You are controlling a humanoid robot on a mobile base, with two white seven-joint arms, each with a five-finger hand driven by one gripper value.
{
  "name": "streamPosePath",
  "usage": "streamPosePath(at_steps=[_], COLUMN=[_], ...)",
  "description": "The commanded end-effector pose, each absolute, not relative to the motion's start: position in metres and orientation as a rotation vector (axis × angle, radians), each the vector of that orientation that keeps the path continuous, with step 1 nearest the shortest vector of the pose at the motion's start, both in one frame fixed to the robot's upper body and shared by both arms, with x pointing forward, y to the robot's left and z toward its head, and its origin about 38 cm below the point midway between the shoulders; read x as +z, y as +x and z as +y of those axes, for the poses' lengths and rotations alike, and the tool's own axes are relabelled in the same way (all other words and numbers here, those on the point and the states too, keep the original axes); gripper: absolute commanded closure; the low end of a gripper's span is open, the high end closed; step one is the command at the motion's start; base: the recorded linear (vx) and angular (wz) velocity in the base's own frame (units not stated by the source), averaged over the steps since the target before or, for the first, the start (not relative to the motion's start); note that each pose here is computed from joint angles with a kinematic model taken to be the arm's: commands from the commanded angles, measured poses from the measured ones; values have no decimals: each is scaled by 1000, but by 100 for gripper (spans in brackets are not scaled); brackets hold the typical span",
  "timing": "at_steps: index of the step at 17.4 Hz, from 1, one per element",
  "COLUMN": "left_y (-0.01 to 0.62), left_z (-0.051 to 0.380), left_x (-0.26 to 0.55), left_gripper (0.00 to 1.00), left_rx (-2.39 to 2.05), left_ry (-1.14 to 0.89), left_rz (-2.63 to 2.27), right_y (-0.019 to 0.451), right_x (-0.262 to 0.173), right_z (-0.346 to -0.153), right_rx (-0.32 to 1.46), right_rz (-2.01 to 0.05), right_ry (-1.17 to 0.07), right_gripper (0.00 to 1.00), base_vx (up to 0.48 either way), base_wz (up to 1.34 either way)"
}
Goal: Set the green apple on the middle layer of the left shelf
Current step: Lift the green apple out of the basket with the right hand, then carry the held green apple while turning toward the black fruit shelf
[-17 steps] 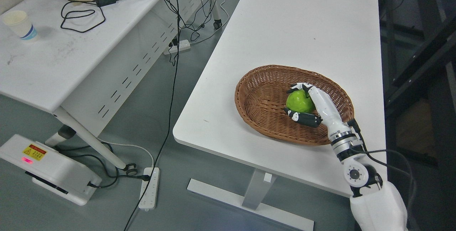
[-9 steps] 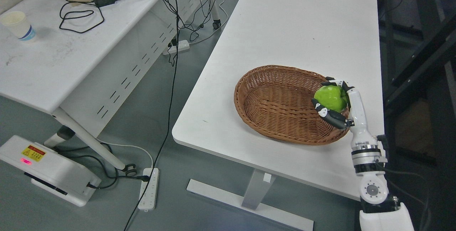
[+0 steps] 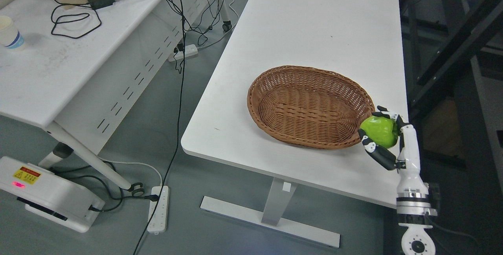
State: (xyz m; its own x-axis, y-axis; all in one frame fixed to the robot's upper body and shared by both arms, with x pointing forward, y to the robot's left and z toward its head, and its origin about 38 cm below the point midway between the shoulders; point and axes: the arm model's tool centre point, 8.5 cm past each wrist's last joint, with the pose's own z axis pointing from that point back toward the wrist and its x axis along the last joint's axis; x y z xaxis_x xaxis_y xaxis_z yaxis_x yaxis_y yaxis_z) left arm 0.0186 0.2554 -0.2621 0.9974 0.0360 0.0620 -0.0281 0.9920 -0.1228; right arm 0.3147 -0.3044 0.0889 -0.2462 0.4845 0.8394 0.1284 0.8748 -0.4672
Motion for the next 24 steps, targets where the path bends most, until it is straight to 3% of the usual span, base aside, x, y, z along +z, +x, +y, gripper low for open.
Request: streamPosePath(at_steps=[1,7,11,24], left_y=[13,13,13,13], left_z=[267,267,267,267], left_x=[-261,-261,-261,-261], left_gripper=[0,0,0,0], left_rx=[33,33,33,33], left_ry=[-104,-104,-104,-104], left_rz=[-55,-55,-55,-55], right_y=[290,290,294,298], right_x=[92,90,88,86], right_z=[-320,-315,-299,-290], right_rx=[246,242,247,257], right_rz=[-1804,-1804,-1810,-1796], right_ry=[-521,-508,-464,-437], right_gripper=[100,100,100,100], base_vx=[-63,-51,-24,-15], base_wz=[-178,-152,-146,-81])
